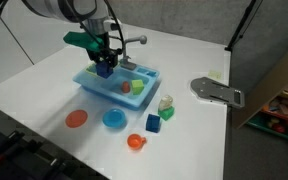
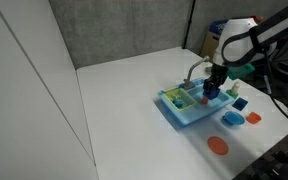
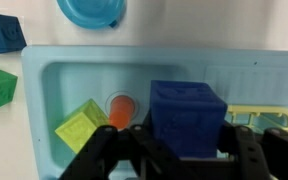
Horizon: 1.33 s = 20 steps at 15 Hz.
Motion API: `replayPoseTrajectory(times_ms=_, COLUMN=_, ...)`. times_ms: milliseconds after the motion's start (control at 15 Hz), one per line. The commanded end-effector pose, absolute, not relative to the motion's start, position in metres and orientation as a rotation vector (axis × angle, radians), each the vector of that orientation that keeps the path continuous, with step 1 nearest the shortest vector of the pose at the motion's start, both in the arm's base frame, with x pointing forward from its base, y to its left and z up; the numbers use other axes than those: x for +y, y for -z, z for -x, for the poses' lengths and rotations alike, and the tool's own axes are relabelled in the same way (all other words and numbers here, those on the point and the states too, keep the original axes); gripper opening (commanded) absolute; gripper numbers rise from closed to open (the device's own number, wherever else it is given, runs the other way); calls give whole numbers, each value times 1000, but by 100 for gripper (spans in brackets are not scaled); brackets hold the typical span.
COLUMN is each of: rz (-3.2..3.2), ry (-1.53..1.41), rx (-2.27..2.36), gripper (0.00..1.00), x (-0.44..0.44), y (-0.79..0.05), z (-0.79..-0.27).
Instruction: Move the blue cube to the counter on the toy sink
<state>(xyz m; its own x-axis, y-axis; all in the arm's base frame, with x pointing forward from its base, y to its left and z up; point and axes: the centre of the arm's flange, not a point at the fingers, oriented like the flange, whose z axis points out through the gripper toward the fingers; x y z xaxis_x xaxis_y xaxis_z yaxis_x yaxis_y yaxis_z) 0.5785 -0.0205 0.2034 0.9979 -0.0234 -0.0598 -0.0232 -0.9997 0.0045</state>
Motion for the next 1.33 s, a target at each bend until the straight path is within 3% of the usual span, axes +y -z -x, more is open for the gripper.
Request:
replayPoseTrajectory(times_ms=0, rz=-3128, ry=108, rx=37, gripper=24, x=-14, y=-208, z=-567)
replayPoseTrajectory(times_ms=1000, rz=-3128, ry=157, rx=216, gripper=24, x=44, y=-189, z=-562)
replayPoseTrajectory(times_ms=1067, rz=-3126, ry=159, rx=225, gripper=49, x=47, y=-188, z=-561)
replayPoseTrajectory(times_ms=1267, rz=-3126, ry=163, rx=223, gripper=49, x=46, y=-186, z=-561)
